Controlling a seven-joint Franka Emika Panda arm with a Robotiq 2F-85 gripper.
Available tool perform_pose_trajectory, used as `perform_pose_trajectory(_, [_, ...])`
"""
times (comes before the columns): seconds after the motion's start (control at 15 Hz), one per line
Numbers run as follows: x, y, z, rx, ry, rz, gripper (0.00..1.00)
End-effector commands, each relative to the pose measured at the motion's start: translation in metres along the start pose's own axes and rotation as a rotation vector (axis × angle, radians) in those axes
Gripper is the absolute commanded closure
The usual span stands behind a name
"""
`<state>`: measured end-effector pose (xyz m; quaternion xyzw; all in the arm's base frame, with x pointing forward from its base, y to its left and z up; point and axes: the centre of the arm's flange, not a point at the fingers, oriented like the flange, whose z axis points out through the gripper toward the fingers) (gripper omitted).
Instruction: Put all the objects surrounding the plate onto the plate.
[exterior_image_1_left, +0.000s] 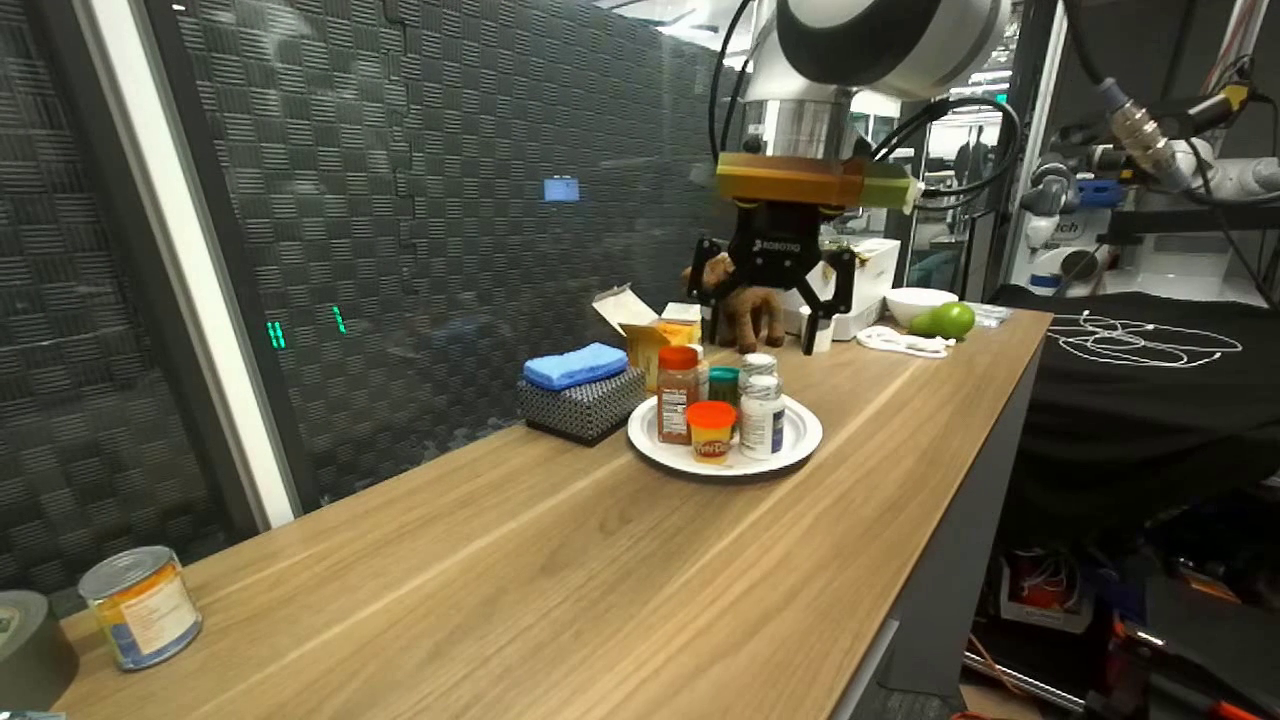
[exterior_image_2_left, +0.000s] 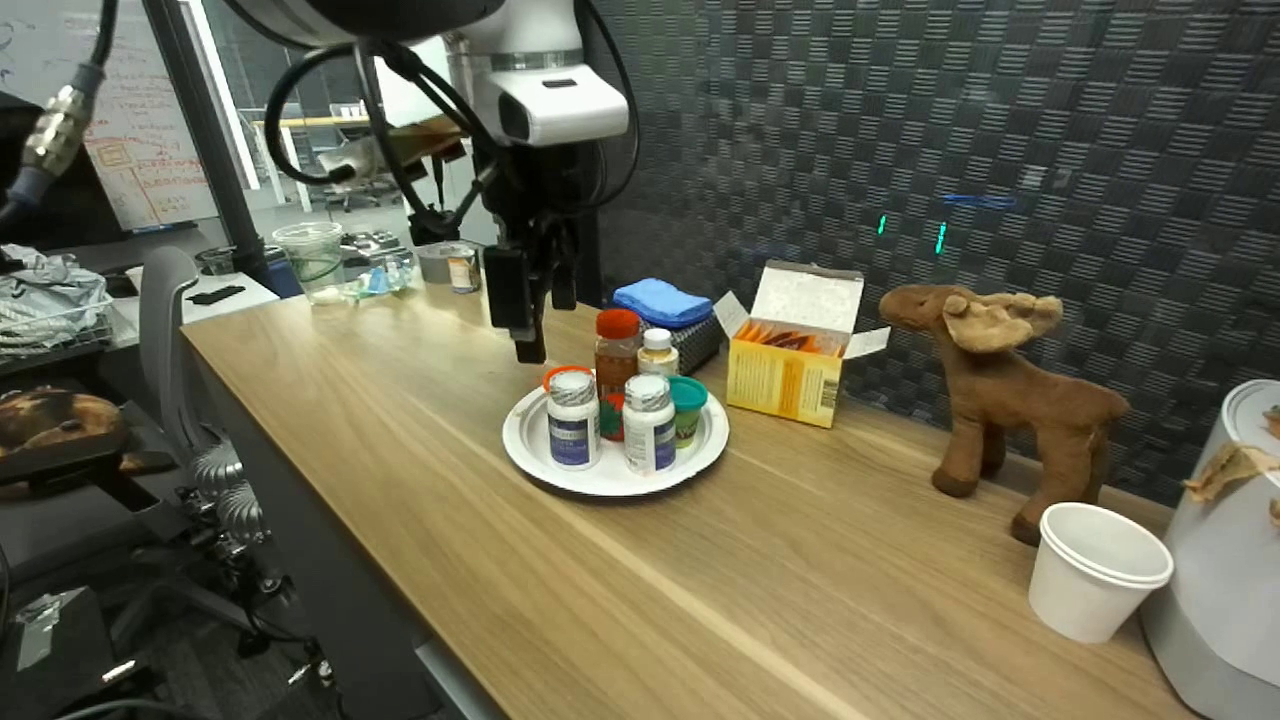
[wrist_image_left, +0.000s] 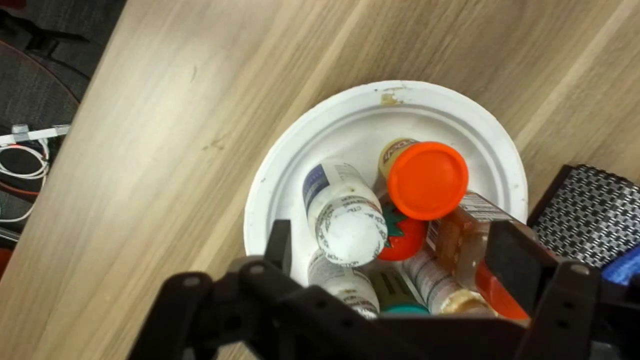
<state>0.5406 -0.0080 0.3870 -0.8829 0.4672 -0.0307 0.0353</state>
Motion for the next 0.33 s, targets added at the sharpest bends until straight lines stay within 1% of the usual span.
perform_pose_trajectory(0.0, [-0.015, 0.026, -0.045, 0.065, -0.010, 0.024, 0.01])
perform_pose_trajectory(0.07, [-0.016, 0.030, -0.051, 0.082, -0.031, 0.023, 0.00])
perform_pose_trajectory(0.13, [-0.007, 0.011, -0.028, 0.043, -0.005, 0.020, 0.00])
perform_pose_trajectory(0.27, [-0.011, 0.019, -0.041, 0.061, -0.017, 0.027, 0.00])
